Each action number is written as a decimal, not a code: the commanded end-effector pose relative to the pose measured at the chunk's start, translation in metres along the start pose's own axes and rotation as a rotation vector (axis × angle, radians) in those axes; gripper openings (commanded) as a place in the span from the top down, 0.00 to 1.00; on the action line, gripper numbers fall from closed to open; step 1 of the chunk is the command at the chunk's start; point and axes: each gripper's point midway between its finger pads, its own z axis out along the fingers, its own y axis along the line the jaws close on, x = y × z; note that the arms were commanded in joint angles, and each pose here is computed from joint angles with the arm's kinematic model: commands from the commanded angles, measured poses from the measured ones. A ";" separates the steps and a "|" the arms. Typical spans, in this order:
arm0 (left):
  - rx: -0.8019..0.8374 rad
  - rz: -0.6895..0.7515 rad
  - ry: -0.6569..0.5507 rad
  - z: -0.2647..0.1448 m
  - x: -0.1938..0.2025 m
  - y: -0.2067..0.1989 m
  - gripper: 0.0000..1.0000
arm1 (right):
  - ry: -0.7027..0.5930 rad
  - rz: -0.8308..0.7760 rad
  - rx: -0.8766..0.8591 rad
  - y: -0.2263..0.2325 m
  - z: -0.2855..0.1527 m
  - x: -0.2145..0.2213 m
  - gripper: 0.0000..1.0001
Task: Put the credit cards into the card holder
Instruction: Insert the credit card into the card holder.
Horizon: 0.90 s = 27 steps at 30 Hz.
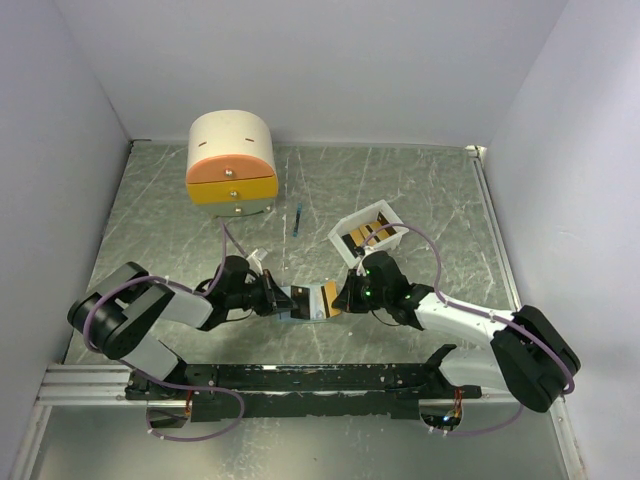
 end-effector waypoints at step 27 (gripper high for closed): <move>-0.041 -0.016 0.015 0.005 0.009 0.011 0.93 | -0.015 0.016 0.047 -0.012 -0.001 0.004 1.00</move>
